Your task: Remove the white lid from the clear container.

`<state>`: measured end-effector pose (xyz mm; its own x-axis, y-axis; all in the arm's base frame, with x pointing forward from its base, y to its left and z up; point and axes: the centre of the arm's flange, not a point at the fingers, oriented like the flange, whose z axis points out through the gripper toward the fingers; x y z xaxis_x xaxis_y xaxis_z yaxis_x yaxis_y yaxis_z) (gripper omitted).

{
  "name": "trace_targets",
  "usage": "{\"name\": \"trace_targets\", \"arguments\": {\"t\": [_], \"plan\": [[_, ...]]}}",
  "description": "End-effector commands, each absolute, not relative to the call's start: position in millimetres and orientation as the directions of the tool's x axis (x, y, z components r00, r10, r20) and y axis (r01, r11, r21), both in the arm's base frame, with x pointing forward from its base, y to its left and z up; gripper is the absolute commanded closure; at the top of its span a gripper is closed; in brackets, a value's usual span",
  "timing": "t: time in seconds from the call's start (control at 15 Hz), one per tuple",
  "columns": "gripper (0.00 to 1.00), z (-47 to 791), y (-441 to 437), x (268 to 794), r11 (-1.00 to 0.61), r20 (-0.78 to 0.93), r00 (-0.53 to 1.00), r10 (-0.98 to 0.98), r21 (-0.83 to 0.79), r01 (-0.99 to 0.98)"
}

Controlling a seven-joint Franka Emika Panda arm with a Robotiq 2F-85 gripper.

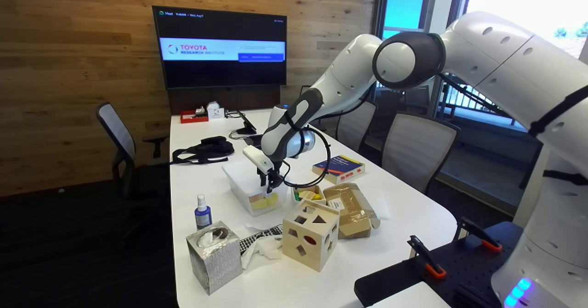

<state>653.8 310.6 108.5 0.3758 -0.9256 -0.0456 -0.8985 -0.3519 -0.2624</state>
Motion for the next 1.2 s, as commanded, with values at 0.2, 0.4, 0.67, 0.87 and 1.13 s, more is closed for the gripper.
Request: {"name": "trace_targets", "arguments": {"t": [0.2, 0.4, 0.67, 0.87, 1.13], "plan": [[0.84, 171.8, 326.0, 644.6, -0.433, -0.059, 0.456, -0.888, -0.222, -0.874], [0.84, 185.8, 333.4, 646.7, -0.471, -0.072, 0.492, -0.867, -0.204, -0.858], [0.84, 196.3, 336.1, 646.1, -0.501, -0.08, 0.521, -0.85, -0.183, -0.846], [0.34, 191.1, 331.9, 656.2, -0.504, -0.079, 0.521, -0.85, -0.169, -0.847], [0.11, 172.6, 323.9, 675.9, -0.537, -0.09, 0.552, -0.829, -0.152, -0.83]]}}
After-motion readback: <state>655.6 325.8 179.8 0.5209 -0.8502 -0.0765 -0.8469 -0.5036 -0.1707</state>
